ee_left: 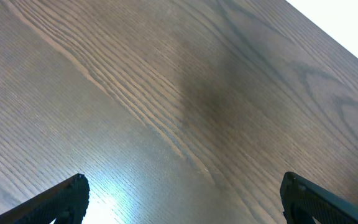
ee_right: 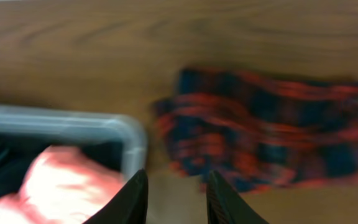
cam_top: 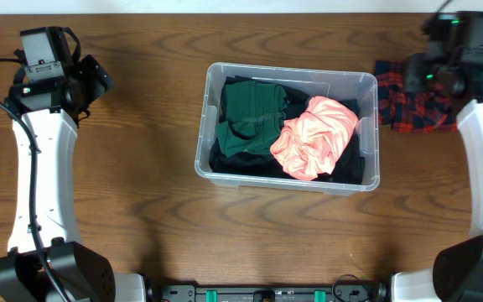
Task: Pack container
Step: 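Move the right gripper right to the red plaid shirt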
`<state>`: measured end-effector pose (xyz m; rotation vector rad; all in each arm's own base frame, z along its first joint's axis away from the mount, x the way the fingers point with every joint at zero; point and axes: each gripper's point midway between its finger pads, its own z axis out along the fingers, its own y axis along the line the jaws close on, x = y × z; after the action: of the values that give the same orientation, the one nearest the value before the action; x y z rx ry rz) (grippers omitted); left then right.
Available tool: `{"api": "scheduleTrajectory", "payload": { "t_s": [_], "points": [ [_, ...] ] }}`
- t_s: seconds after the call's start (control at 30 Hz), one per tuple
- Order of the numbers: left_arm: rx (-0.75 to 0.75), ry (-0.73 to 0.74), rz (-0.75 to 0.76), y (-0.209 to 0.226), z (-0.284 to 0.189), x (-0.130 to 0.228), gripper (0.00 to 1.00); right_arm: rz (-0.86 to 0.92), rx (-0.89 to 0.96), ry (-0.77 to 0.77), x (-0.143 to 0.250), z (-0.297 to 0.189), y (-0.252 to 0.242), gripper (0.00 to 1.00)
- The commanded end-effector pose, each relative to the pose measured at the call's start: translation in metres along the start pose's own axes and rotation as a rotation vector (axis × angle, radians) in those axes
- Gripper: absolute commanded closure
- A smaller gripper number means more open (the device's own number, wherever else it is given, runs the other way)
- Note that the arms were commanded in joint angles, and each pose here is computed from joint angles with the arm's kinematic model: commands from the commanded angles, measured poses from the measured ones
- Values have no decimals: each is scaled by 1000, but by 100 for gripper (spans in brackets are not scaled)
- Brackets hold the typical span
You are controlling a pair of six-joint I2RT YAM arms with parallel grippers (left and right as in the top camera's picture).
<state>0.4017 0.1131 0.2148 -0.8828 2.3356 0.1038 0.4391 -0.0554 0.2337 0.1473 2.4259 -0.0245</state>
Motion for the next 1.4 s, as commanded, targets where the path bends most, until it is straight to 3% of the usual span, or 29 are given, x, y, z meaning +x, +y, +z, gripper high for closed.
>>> {"api": "scheduleTrajectory", "payload": {
  "t_s": [0.0, 0.2, 0.33, 0.67, 0.83, 1.17, 1.37],
  "points": [
    [-14, -12, -3, 3, -1, -4, 2, 153, 232, -15, 0, 3, -59, 71],
    [-14, -12, -3, 3, -1, -4, 2, 281, 324, -42, 0, 20, -118, 68],
    [-14, -12, -3, 3, -1, -4, 2, 315, 330, -53, 0, 43, -140, 55],
    [-14, -12, -3, 3, -1, -4, 2, 363, 377, -108, 3, 105, -188, 49],
    [-14, -12, -3, 3, -1, -4, 2, 392, 405, -95, 21, 135, -214, 36],
    [-14, -12, -3, 3, -1, -4, 2, 440, 421, 100, 93, 180, -235, 11],
    [-14, -12, -3, 3, -1, -4, 2, 452, 406, 292, 137, 172, -222, 9]
  ]
}}
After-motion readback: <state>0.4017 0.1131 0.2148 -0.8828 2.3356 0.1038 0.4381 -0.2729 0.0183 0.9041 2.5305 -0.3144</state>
